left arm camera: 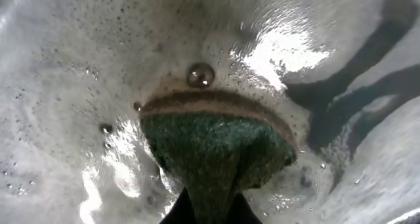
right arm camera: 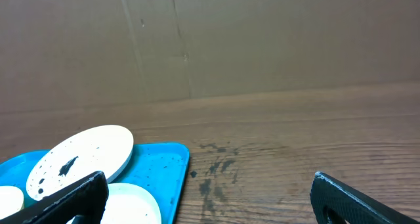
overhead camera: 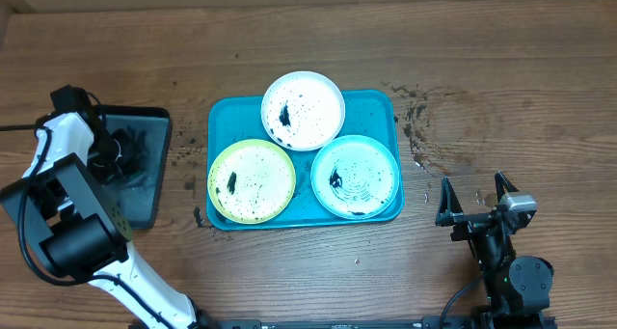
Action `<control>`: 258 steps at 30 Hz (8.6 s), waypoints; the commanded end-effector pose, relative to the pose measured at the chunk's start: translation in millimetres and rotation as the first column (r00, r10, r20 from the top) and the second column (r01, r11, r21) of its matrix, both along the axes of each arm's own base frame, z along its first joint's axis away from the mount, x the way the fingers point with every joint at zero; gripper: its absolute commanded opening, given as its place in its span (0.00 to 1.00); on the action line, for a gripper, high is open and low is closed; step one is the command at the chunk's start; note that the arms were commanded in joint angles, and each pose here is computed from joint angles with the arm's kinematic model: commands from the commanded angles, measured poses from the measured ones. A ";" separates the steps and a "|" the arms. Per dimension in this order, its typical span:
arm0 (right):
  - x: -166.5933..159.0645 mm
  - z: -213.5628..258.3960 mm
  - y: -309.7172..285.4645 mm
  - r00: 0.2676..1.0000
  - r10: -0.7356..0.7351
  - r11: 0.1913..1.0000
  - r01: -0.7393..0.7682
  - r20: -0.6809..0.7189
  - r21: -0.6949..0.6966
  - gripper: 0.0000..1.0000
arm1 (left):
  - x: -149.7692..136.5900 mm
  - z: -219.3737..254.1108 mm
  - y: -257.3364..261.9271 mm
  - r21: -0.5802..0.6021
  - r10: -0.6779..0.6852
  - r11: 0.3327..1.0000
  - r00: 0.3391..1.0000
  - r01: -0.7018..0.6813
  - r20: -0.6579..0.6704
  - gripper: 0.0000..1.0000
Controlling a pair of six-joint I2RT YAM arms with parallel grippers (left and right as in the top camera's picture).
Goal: Clean dirty plates on tray and stack at the side
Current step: 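Dip and rub the sponge in the soapy water with the left gripper, then carry the sponge to the yellow plate and set it down, then reach the right gripper to the yellow plate rim and grip it, then scrub the yellow plate with the sponge in the left gripper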
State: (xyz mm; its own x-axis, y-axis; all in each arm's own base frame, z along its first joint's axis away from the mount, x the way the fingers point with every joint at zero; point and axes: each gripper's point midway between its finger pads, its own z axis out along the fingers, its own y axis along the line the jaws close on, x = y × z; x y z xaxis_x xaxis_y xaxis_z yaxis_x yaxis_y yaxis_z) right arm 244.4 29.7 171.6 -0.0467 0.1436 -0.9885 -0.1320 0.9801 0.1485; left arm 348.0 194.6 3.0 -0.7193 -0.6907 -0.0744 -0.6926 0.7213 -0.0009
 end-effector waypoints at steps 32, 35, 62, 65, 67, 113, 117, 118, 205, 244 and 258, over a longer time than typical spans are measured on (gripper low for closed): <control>0.3 -1.8 -0.9 1.000 -0.007 1.000 0.007 0.003 0.000 1.00 | 44.4 122.5 13.9 0.025 -0.024 0.999 0.987 0.020 0.156 0.04; 0.3 -1.8 -0.9 1.000 -0.007 1.000 0.007 0.003 0.000 1.00 | 39.4 118.5 14.3 0.059 -0.046 0.998 0.992 0.039 0.117 0.04; 0.3 -1.8 -0.9 1.000 -0.007 1.000 0.007 0.003 0.000 1.00 | -3.2 197.1 -146.3 -0.327 -0.359 0.856 0.916 0.400 0.181 0.04; 0.3 -1.8 -0.9 1.000 -0.007 1.000 0.007 0.003 0.000 1.00 | -16.5 182.7 -196.8 -0.420 -0.499 0.743 0.849 0.521 0.171 0.04; 0.3 -1.8 -0.9 1.000 -0.007 1.000 0.007 0.003 0.000 1.00 | -21.1 168.4 -228.7 -0.464 -0.559 0.678 0.810 0.570 0.178 0.04; 0.3 -1.8 -0.9 1.000 -0.007 1.000 0.007 0.003 0.000 1.00 | 34.2 207.5 -228.9 -0.168 -0.463 0.847 0.854 0.505 0.236 0.69; 0.3 -1.8 -0.9 1.000 -0.007 1.000 0.007 0.003 0.000 1.00 | 32.1 207.3 -210.6 -0.110 -0.450 0.872 0.870 0.477 0.203 1.00; 0.3 -1.8 -0.9 1.000 -0.007 1.000 0.007 0.003 0.000 1.00 | 31.6 204.5 -209.1 -0.107 -0.447 0.875 0.873 0.472 0.193 1.00; 76.2 -151.0 314.9 0.222 0.180 0.972 -0.193 -0.958 0.138 0.29 | -7.9 146.7 -241.2 -0.278 -0.535 0.802 0.843 0.528 0.056 0.77; 71.6 -151.7 307.6 0.153 0.211 0.957 -0.232 -0.965 0.173 0.04 | -44.7 10.1 -280.2 -0.278 -0.645 0.730 0.764 0.624 0.024 0.58; 71.7 -151.7 307.6 0.154 0.211 0.958 -0.231 -0.965 0.172 0.04 | -40.1 7.4 -283.6 -0.278 -0.635 0.732 0.771 0.622 0.053 0.21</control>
